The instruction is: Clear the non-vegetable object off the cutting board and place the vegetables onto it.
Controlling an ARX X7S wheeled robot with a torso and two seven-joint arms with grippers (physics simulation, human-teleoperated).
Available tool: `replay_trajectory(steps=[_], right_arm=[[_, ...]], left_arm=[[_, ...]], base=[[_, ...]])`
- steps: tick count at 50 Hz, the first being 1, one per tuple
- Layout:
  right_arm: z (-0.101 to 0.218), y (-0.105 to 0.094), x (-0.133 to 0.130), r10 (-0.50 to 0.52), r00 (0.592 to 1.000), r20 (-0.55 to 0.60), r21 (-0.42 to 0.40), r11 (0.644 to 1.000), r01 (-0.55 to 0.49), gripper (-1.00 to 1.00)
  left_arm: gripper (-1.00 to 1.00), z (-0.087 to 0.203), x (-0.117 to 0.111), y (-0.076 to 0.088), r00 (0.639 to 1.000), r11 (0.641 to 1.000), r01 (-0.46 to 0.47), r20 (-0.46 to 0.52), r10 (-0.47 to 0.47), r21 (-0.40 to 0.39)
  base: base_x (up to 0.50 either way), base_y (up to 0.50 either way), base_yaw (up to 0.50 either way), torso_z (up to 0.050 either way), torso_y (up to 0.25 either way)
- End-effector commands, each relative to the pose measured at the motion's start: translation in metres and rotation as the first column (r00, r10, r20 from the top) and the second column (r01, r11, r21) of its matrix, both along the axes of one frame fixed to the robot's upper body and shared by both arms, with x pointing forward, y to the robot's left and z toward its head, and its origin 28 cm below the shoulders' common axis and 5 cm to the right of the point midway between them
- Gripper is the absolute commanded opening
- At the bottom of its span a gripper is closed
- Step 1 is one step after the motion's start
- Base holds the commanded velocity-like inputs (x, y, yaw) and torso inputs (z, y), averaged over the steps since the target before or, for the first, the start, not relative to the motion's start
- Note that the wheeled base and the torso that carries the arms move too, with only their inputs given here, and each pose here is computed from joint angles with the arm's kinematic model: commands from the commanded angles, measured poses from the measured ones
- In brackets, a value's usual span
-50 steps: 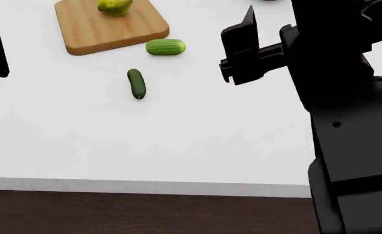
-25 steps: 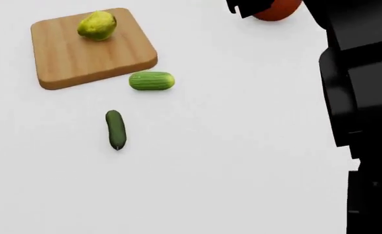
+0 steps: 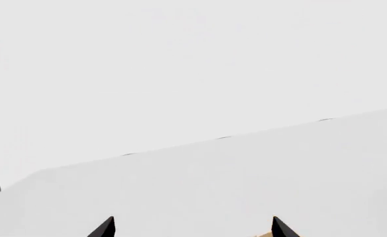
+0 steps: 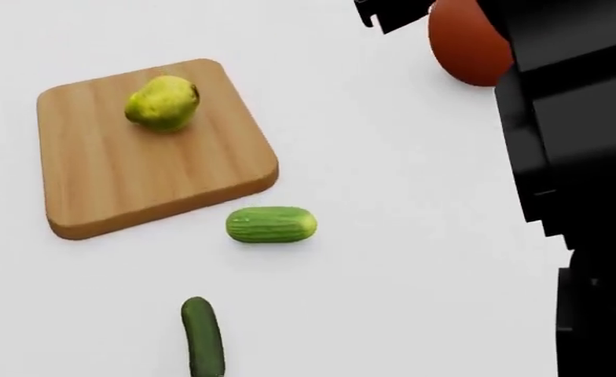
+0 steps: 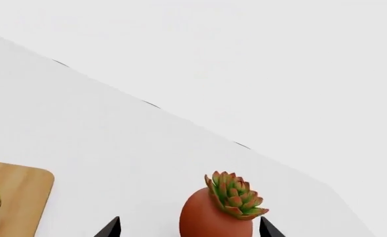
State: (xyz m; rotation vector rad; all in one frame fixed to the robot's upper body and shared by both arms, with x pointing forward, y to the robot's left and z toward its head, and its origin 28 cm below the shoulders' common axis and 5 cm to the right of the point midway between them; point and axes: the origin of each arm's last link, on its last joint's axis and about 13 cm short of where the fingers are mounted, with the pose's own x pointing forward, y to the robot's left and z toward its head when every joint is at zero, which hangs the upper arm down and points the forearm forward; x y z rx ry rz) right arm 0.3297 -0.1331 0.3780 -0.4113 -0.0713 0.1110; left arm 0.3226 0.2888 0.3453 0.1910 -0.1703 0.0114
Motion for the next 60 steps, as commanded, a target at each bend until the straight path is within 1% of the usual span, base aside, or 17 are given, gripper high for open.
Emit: replay_trajectory(steps=[1, 8, 13, 20, 21, 22, 23, 25, 28, 29, 37, 57, 60], right_arm=[[0.001, 0.005, 0.002, 0.026, 1.0, 0.004, -0.001, 1.0, -0.026, 1.0], [0.003, 0.005, 0.004, 0.033, 0.999, 0.007, 0.0, 0.999, -0.033, 1.0], [0.004, 0.006, 0.005, 0.033, 0.999, 0.009, -0.024, 0.999, -0.033, 1.0], [0.004, 0.006, 0.005, 0.035, 0.999, 0.012, -0.019, 0.999, -0.035, 1.0], [0.003, 0.006, 0.005, 0.036, 0.999, 0.021, -0.014, 0.999, -0.036, 1.0], [0.004, 0.005, 0.004, 0.052, 0.998, 0.037, 0.049, 0.997, -0.054, 1.0], [0.006, 0.004, 0.002, 0.033, 0.998, 0.047, 0.01, 0.999, -0.034, 1.0], [0.007, 0.004, 0.002, 0.042, 0.998, 0.051, 0.023, 0.999, -0.043, 1.0], [0.01, 0.004, 0.002, 0.039, 0.997, 0.061, 0.028, 0.999, -0.041, 1.0], [0.011, 0.004, 0.001, 0.039, 0.996, 0.081, 0.034, 0.999, -0.042, 1.0], [0.011, 0.004, 0.001, 0.041, 0.996, 0.085, 0.058, 0.997, -0.046, 1.0], [0.01, 0.003, -0.001, 0.049, 0.996, 0.073, 0.069, 0.996, -0.054, 1.0], [0.01, 0.003, -0.001, 0.049, 0.996, 0.073, 0.069, 0.996, -0.054, 1.0]], left_arm=[[1.0, 0.002, 0.001, 0.001, 1.0, 1.0, 0.022, 0.01, -0.021, -0.016], [1.0, -0.001, 0.003, 0.0, 1.0, 1.0, 0.019, 0.014, -0.019, -0.008], [1.0, 0.001, 0.003, 0.0, 1.0, 1.0, 0.018, 0.021, -0.018, -0.006], [1.0, 0.0, 0.002, 0.0, 0.999, 1.0, 0.02, 0.024, -0.02, -0.002], [1.0, -0.001, 0.002, 0.0, 0.999, 1.0, 0.021, 0.026, -0.021, -0.002], [1.0, -0.001, 0.002, 0.001, 0.999, 1.0, 0.018, 0.028, -0.018, -0.004], [1.0, -0.001, 0.002, 0.001, 0.999, 1.0, 0.016, 0.03, -0.015, -0.007], [1.0, 0.0, 0.002, 0.001, 0.999, 1.0, 0.01, 0.04, -0.01, 0.005], [1.0, 0.002, 0.001, 0.001, 0.999, 1.0, 0.011, 0.043, -0.011, -0.005], [1.0, 0.002, 0.001, 0.001, 0.999, 1.0, 0.011, 0.044, -0.011, -0.007], [1.0, 0.006, -0.002, 0.002, 0.998, 1.0, 0.01, 0.054, -0.01, -0.013], [1.0, 0.012, -0.006, 0.001, 0.998, 1.0, 0.011, 0.065, -0.011, -0.007], [1.0, 0.014, -0.006, 0.001, 0.998, 1.0, 0.015, 0.065, -0.015, -0.006]], base=[[0.5, 0.2, 0.0, 0.0, 0.0], [0.5, 0.2, 0.0, 0.0, 0.001], [0.5, 0.2, 0.0, 0.0, 0.002], [0.5, 0.2, 0.0, 0.0, 0.0], [0.5, 0.2, 0.0, 0.0, 0.0], [0.5, 0.2, 0.0, 0.0, 0.0], [0.0, 0.0, 0.0, 0.0, -0.078], [0.0, 0.0, 0.0, 0.0, -0.194], [0.0, 0.0, 0.0, 0.0, -0.25], [0.0, 0.0, 0.0, 0.0, -0.25], [0.0, 0.0, 0.0, 0.0, -0.25], [0.0, 0.0, 0.0, 0.0, -0.25], [0.0, 0.0, 0.0, 0.0, -0.112]])
